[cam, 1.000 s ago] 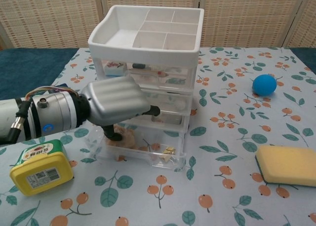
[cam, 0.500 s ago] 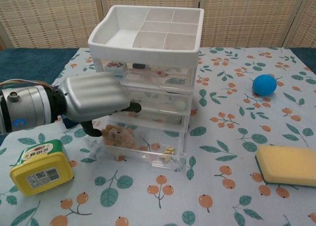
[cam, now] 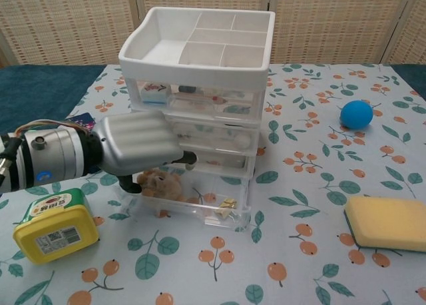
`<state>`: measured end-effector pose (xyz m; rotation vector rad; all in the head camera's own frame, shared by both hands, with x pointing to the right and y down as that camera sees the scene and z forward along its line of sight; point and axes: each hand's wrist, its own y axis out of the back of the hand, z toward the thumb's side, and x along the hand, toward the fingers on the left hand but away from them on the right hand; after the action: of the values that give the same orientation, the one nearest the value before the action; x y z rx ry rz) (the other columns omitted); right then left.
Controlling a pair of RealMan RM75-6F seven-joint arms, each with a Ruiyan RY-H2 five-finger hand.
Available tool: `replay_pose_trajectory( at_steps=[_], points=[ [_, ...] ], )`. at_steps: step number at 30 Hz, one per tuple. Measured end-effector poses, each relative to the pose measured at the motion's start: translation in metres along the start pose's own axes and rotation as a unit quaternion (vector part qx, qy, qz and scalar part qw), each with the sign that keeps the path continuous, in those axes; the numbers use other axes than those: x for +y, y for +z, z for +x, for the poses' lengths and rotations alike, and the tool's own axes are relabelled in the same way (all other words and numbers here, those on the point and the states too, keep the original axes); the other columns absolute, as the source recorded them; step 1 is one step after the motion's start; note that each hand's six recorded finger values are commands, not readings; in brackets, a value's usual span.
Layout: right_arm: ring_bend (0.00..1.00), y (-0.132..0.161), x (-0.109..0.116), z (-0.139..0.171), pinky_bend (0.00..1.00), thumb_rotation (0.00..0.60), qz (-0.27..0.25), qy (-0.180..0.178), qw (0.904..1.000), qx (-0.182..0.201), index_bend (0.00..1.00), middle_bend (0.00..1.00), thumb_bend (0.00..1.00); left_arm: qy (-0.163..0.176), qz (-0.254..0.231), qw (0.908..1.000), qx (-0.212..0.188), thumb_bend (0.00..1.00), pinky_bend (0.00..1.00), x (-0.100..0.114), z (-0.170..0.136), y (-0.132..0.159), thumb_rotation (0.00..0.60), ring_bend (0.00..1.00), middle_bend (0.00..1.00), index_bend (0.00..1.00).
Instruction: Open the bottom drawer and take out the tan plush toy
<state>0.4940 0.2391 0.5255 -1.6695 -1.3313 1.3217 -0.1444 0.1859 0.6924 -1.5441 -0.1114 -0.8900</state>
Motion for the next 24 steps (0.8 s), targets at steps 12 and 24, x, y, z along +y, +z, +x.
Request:
replay_pose_trajectory(
  at_steps=[12,24],
  points=[
    [0.00,-0.002,0.000,0.000,0.00,0.600,-0.001,0.001,1.0000,-0.003,0.00,0.07,0.23,0.008,0.001,0.9999,-0.012,0.14,1.00,0.007,0.015,0.012,0.600,1.00,0.98,0.30],
    [0.00,-0.001,-0.001,-0.003,0.00,0.600,-0.002,0.003,1.0000,0.000,0.00,0.07,0.23,-0.002,0.021,0.9998,-0.002,0.14,1.00,-0.002,0.012,0.004,0.600,1.00,0.98,0.36]
  ],
)
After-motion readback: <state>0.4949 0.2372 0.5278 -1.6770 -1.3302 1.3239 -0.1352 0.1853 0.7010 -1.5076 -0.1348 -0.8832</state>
